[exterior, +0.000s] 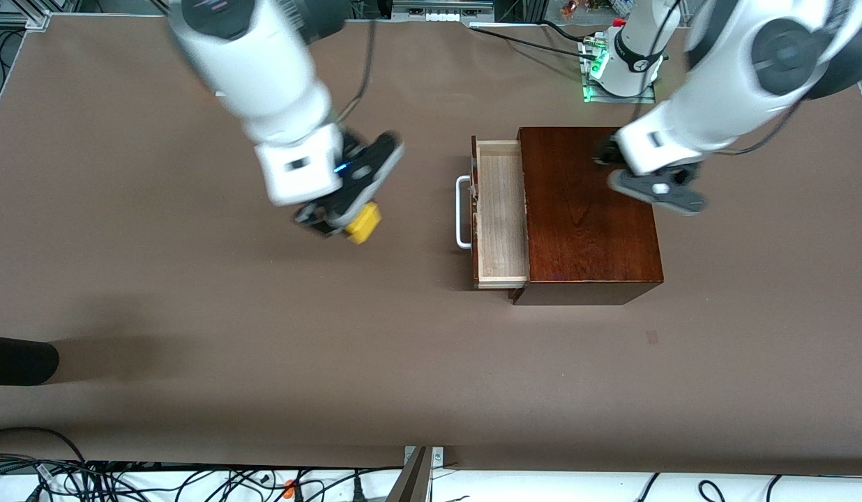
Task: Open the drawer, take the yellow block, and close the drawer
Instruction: 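Lift the block with the right gripper while the left gripper reaches the drawer, then set the block on the table with the right gripper while the left pushes drawer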
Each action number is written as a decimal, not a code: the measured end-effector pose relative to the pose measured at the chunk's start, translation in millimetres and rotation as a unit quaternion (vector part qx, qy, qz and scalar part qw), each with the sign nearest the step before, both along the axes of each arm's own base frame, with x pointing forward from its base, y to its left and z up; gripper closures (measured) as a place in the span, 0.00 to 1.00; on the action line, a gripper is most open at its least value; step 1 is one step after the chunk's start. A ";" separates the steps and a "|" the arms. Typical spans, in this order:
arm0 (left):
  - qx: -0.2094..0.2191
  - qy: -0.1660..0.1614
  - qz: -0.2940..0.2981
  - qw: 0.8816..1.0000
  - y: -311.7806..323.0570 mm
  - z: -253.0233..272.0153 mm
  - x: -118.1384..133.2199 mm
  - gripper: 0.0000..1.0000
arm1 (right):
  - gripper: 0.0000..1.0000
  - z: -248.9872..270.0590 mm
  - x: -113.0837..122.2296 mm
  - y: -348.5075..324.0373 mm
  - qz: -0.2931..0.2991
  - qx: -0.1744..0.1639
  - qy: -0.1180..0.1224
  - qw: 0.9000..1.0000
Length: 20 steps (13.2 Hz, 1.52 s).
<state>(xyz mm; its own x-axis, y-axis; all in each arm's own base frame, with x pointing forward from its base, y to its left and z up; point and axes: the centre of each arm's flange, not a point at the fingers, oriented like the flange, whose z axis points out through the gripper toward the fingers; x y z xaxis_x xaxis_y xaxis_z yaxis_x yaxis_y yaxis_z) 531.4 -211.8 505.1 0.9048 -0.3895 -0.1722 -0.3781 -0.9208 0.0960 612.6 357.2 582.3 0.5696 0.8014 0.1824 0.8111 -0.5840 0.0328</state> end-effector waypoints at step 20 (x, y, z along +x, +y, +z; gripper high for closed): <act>-0.138 -0.130 -0.582 0.791 -255.3 -184.8 -36.1 0.00 | 0.44 -373.3 -7.9 -286.3 -0.392 -0.052 0.106 0.912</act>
<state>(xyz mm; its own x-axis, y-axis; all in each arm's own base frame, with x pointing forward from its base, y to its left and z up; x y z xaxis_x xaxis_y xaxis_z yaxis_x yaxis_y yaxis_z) 495.3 -467.1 320.3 -0.1042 -0.9747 0.1979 -0.9940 0.1087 0.0119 604.7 70.9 209.0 0.9890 0.1383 -0.0518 0.1391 -0.9902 0.0118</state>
